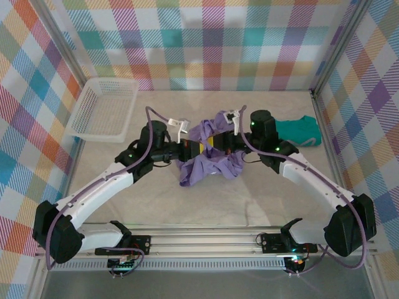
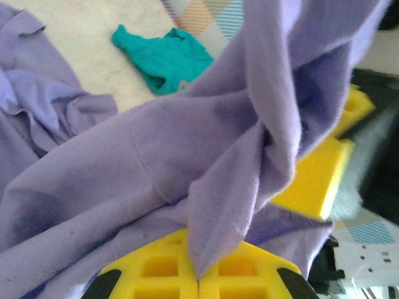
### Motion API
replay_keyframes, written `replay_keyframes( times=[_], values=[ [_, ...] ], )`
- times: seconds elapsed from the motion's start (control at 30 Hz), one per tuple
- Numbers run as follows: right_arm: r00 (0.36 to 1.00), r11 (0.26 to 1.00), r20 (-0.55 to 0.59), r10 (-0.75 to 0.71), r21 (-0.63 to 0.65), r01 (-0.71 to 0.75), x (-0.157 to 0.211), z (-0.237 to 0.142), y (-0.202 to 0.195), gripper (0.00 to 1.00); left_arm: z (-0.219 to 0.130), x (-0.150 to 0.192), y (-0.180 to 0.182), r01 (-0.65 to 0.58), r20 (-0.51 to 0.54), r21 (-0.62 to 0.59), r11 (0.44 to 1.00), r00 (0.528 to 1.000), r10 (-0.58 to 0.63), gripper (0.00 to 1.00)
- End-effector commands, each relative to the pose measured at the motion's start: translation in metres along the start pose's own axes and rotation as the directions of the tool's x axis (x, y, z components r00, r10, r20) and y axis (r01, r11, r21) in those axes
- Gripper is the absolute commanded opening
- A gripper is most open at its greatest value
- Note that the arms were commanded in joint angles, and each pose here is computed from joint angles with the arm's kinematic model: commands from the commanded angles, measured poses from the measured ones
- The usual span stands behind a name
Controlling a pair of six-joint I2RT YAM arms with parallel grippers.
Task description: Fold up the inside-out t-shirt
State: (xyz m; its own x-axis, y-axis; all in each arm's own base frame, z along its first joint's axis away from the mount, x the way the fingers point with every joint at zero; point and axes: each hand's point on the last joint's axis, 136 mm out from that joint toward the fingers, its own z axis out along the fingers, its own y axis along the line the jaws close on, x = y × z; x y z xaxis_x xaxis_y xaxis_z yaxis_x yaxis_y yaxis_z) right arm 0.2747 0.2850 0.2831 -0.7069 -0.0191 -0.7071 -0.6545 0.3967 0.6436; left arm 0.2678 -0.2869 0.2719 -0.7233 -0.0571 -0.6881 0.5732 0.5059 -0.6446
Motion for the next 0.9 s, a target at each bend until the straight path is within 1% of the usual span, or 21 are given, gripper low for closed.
replay_keyframes(
  times=[0.0,0.1,0.23,0.33,0.4,0.47,0.53,0.63,0.73,0.87],
  values=[
    [0.998,0.997,-0.029,-0.050,-0.062,0.048,-0.004,-0.016,0.014,0.01,-0.029,-0.013,-0.039,-0.184,0.107,0.170,0.968,0.980,0.168,0.00],
    [0.997,0.996,-0.040,-0.063,-0.065,0.060,-0.001,-0.018,0.011,0.04,-0.041,-0.006,-0.053,-0.255,0.131,0.240,0.937,0.965,0.229,0.00],
    [0.996,0.996,-0.060,-0.061,-0.075,0.057,0.003,-0.013,0.005,0.06,-0.049,0.000,-0.070,-0.325,0.156,0.319,0.890,0.945,0.289,0.00],
    [0.995,0.999,-0.090,-0.038,-0.042,0.034,0.010,-0.008,-0.007,0.09,-0.054,-0.001,-0.081,-0.346,0.178,0.370,0.862,0.937,0.300,0.00],
    [0.995,1.000,-0.097,-0.028,-0.003,0.028,0.013,-0.006,-0.014,0.13,-0.054,-0.002,-0.082,-0.358,0.186,0.370,0.857,0.933,0.309,0.00],
    [0.994,0.998,-0.108,-0.029,0.056,0.035,0.015,-0.006,-0.021,0.22,-0.054,-0.003,-0.081,-0.365,0.194,0.364,0.857,0.929,0.314,0.00],
    [0.991,0.988,-0.130,-0.033,0.147,0.052,0.018,-0.009,-0.030,0.29,-0.052,-0.008,-0.078,-0.364,0.208,0.346,0.865,0.928,0.308,0.00],
    [0.989,0.964,-0.116,-0.090,0.238,0.115,0.015,-0.022,-0.036,0.35,-0.047,-0.012,-0.066,-0.348,0.206,0.283,0.894,0.932,0.297,0.00],
    [0.978,0.944,-0.056,-0.199,0.258,0.207,0.006,-0.040,-0.022,0.41,-0.042,-0.011,-0.056,-0.333,0.186,0.242,0.911,0.938,0.293,0.00],
    [0.945,0.906,0.002,-0.327,0.285,0.313,-0.006,-0.063,-0.003,0.49,-0.036,-0.011,-0.048,-0.313,0.165,0.206,0.927,0.945,0.283,0.00]
  ],
)
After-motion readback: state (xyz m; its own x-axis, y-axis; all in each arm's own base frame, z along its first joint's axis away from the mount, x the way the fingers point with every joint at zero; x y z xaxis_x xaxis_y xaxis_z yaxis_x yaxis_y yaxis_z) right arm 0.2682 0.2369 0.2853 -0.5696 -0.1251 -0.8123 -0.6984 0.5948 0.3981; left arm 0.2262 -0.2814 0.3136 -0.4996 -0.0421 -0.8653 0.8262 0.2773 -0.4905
